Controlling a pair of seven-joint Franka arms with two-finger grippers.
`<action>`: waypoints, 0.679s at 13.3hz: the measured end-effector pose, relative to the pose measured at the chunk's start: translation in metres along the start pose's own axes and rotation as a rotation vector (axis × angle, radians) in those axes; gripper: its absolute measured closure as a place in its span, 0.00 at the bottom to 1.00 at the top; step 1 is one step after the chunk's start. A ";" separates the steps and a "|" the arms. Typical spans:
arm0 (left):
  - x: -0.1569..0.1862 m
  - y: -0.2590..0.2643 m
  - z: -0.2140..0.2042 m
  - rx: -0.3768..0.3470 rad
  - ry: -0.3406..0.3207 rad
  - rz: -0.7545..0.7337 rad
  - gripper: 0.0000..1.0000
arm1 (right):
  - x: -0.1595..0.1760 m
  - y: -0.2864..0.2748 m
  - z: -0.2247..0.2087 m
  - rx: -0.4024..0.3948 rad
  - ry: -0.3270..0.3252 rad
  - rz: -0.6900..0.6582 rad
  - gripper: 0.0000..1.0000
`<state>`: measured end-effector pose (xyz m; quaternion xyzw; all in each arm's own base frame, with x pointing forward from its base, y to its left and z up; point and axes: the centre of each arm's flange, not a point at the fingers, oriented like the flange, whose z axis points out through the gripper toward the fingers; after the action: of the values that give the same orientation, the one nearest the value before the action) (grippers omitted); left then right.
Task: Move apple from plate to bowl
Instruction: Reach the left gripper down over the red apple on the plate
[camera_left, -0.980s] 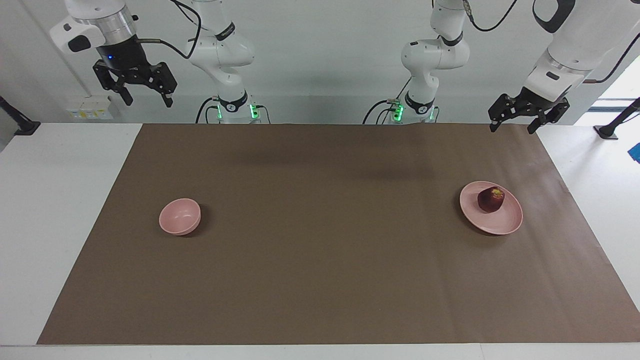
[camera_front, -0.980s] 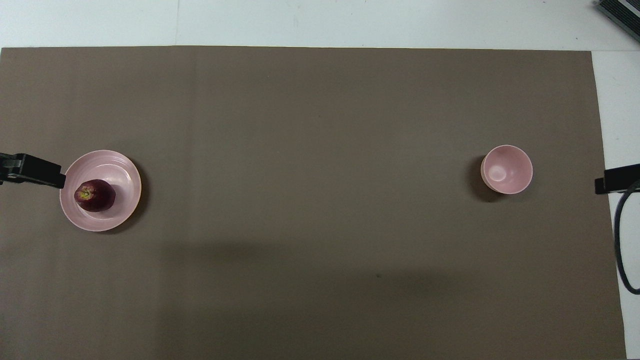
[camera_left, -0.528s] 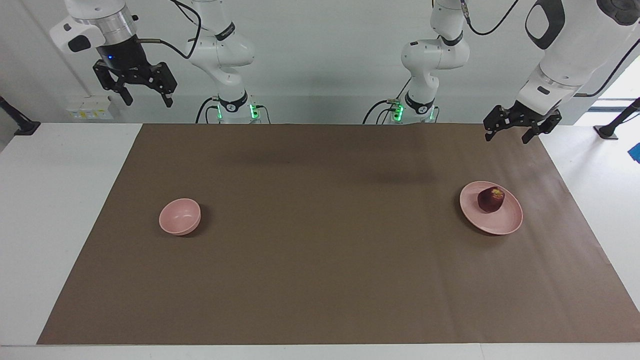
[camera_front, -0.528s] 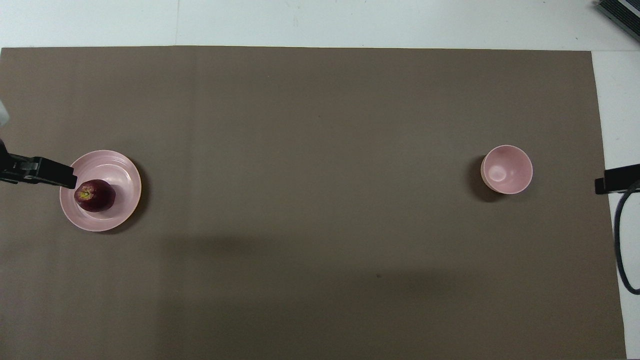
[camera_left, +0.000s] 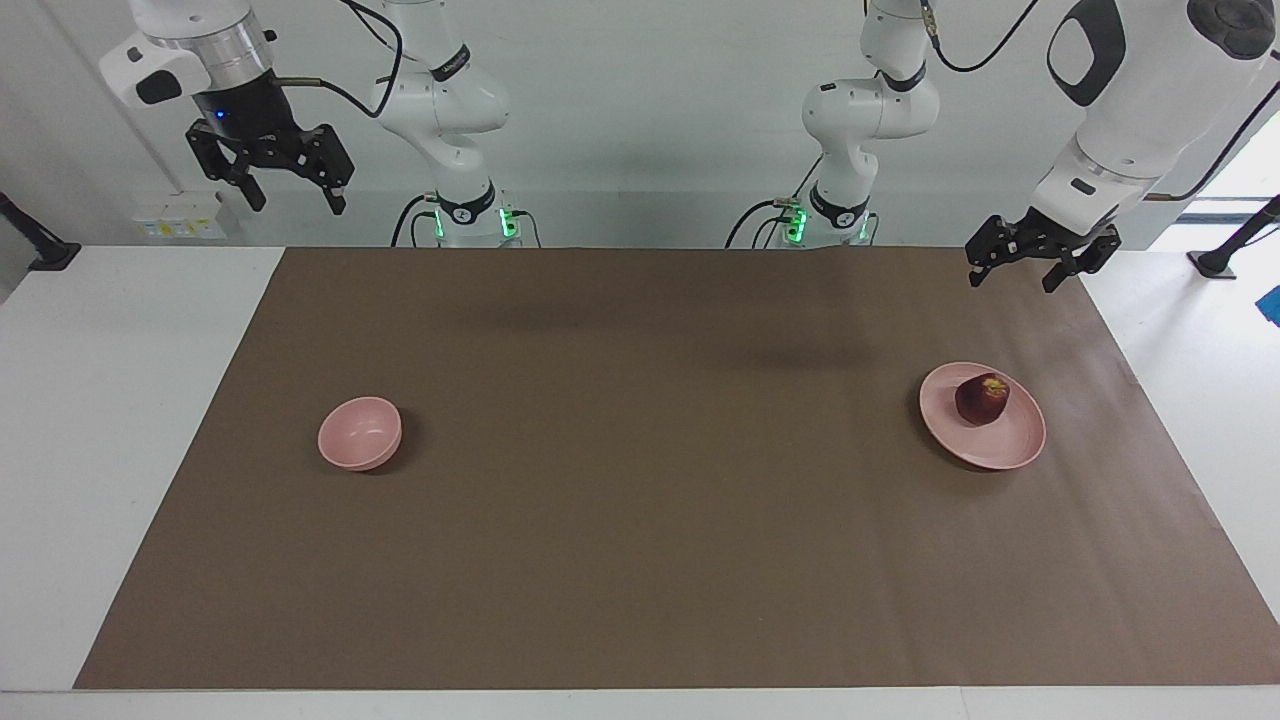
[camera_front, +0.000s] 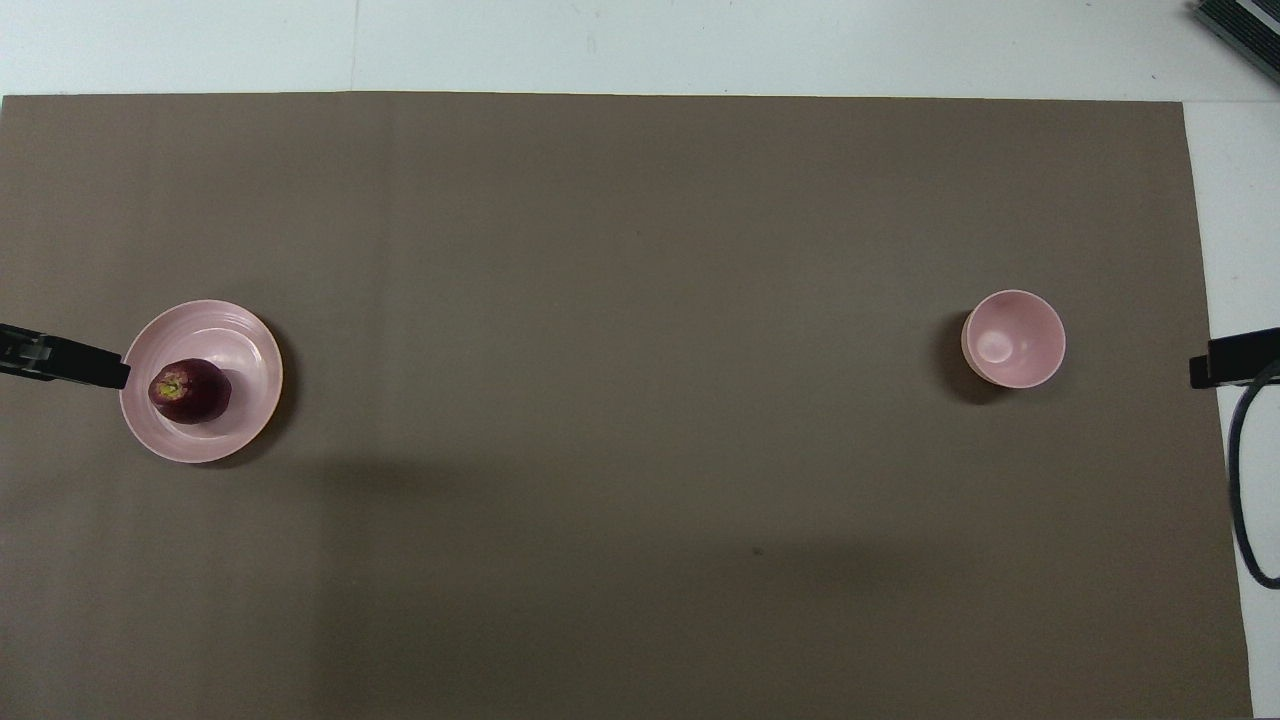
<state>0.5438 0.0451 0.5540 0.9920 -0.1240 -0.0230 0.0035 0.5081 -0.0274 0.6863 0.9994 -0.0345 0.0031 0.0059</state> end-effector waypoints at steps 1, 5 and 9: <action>-0.002 -0.009 0.009 0.001 0.004 0.013 0.00 | 0.000 0.000 0.000 0.000 0.000 0.000 0.00; -0.005 -0.025 0.059 0.009 0.027 0.051 0.00 | 0.000 0.000 0.000 0.000 0.000 0.000 0.00; -0.004 -0.024 0.088 0.006 0.020 0.057 0.00 | 0.000 0.000 0.000 0.000 0.000 0.000 0.00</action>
<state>0.5419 0.0695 0.4659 0.9883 -0.1522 -0.0125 0.0024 0.5081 -0.0274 0.6863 0.9994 -0.0345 0.0031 0.0059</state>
